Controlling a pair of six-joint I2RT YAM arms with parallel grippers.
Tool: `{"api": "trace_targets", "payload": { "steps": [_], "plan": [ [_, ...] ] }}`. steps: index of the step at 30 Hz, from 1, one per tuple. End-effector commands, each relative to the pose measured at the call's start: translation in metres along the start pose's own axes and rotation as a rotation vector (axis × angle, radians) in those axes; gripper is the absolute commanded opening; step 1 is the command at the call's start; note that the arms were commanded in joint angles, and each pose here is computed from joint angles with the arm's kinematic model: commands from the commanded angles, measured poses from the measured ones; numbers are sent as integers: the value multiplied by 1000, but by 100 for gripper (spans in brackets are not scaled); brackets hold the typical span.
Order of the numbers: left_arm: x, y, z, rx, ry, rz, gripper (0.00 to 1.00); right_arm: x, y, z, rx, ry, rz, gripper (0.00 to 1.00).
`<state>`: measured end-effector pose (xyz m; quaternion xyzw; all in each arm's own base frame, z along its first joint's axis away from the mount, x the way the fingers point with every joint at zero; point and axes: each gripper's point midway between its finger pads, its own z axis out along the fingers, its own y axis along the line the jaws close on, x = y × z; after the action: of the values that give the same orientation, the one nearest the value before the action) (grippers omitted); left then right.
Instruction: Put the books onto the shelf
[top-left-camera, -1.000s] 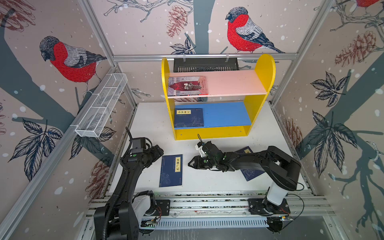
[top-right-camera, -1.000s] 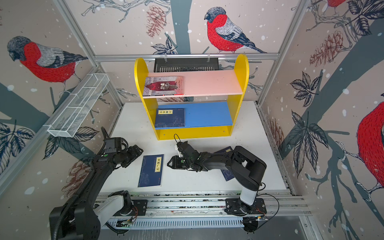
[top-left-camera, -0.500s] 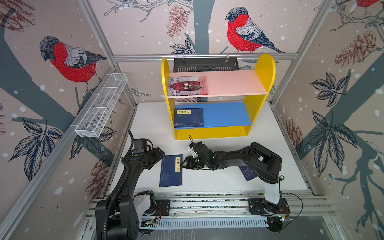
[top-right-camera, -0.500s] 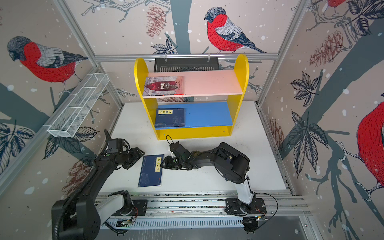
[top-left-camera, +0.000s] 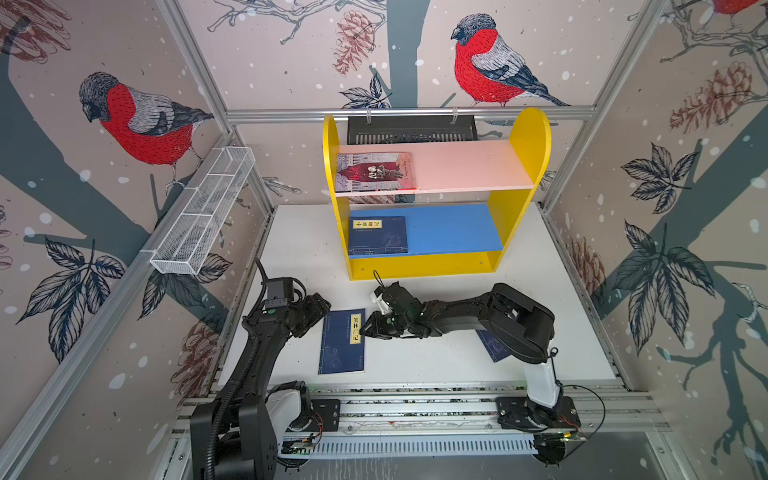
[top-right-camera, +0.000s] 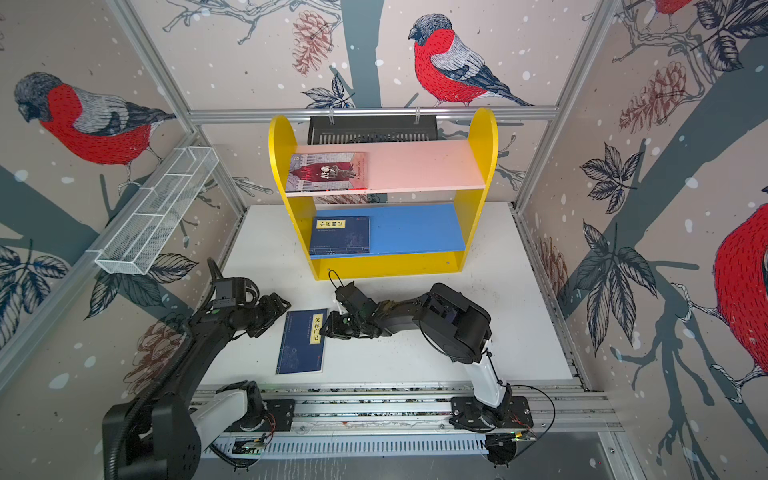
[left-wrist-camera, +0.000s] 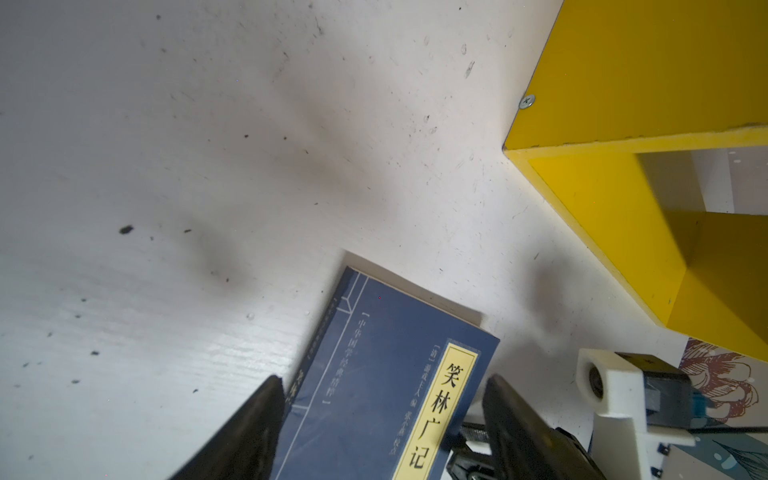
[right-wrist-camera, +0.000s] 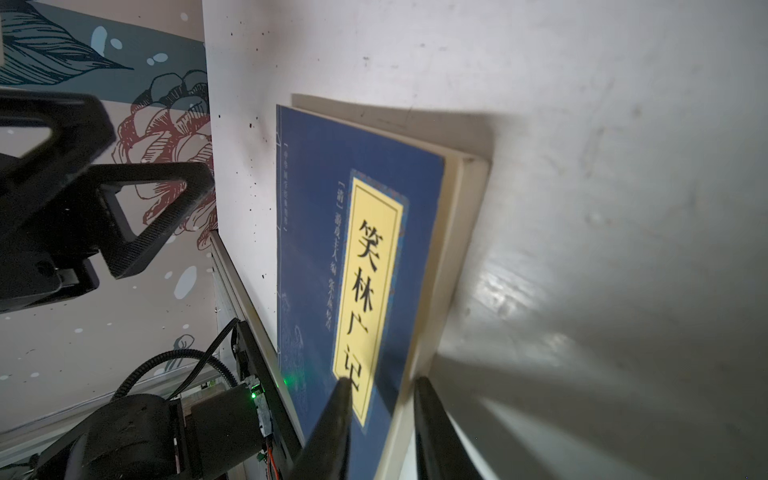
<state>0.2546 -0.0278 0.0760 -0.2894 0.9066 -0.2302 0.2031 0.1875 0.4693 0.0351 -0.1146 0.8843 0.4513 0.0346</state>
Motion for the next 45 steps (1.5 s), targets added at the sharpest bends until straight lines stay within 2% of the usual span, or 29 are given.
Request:
{"api": "trace_targets", "payload": {
  "steps": [1,14,18,21,37,45],
  "plan": [
    [-2,-3,-1,16,-12,-2,76,-2,4,1,-10,-1,-14,27],
    [-2,-5,-2,23,-18,0,76,-4,1,-1,-4,-3,-13,21],
    [-3,-3,-2,15,-20,4,76,-6,-4,0,48,0,-30,22],
    [1,0,-1,8,-9,-8,76,-8,-5,-1,70,1,-43,26],
    [29,19,26,-42,170,-79,71,-7,-3,3,70,11,-50,26],
    [45,4,33,15,223,-19,69,-9,-3,6,30,25,-35,28]
  ]
}}
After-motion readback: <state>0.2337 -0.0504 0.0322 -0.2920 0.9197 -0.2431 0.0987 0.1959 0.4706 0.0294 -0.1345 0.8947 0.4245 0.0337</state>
